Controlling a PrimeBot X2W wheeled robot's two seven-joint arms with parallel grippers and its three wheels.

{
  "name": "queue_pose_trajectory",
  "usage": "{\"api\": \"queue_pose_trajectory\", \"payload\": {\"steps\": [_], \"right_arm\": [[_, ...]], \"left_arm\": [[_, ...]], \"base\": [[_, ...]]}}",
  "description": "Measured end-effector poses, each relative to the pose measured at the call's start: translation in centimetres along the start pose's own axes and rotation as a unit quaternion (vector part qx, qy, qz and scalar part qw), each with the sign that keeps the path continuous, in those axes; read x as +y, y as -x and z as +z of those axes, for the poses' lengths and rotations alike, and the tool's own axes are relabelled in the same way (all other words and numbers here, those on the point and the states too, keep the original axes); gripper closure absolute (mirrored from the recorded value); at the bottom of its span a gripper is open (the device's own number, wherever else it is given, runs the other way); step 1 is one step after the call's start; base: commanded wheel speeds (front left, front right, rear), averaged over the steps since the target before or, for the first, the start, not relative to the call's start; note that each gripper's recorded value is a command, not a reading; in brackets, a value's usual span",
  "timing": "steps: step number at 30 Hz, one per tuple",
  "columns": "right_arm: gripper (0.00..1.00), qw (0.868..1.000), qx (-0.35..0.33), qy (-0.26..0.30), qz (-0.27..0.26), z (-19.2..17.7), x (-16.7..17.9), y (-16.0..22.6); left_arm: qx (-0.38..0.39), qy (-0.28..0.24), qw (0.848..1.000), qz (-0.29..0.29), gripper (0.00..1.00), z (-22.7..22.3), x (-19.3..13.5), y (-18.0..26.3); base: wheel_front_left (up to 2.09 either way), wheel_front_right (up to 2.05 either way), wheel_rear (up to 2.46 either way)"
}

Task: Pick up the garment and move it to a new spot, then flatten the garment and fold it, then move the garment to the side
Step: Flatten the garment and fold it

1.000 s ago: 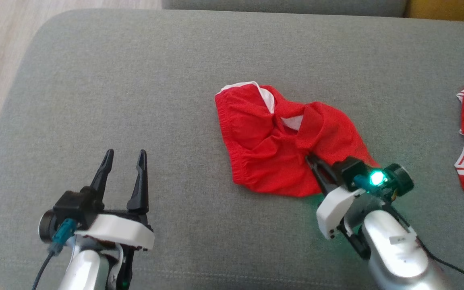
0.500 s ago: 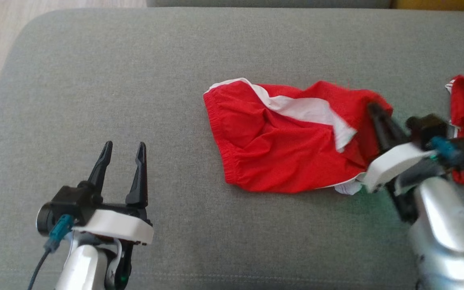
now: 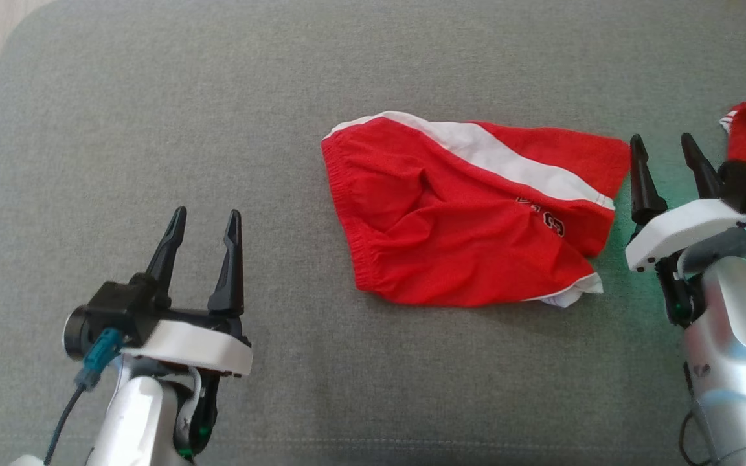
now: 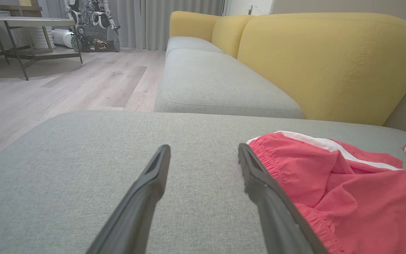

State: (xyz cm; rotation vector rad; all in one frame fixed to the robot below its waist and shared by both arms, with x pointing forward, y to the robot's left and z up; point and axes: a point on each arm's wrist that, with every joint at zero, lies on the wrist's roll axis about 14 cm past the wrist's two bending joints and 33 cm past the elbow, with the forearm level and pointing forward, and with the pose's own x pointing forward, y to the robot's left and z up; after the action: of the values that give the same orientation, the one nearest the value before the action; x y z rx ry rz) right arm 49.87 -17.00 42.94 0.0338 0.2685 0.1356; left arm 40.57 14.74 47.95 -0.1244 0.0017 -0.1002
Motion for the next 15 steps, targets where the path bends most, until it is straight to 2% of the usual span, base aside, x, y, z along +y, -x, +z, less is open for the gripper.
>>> {"api": "queue_pose_trajectory", "payload": {"steps": [4, 9, 15], "right_arm": [[0.0, 0.999, -0.038, -0.002, 0.005, 1.4, 0.3, 0.4], [0.0, 0.993, -0.112, 0.005, 0.027, 5.4, 1.6, 1.4], [0.0, 0.988, -0.15, 0.003, 0.044, 6.4, 3.3, 5.9]], "left_arm": [[-0.002, -0.001, 1.0, -0.006, 0.0, 0.1, -0.3, -0.1], [-0.006, -0.006, 1.0, -0.004, 0.0, 0.5, -0.1, -0.1], [-0.02, -0.011, 1.0, -0.014, 0.0, 1.5, -0.8, 0.2]], "base": [[0.0, 0.0, 0.0], [0.0, 0.0, 0.0], [0.0, 0.0, 0.0]]}}
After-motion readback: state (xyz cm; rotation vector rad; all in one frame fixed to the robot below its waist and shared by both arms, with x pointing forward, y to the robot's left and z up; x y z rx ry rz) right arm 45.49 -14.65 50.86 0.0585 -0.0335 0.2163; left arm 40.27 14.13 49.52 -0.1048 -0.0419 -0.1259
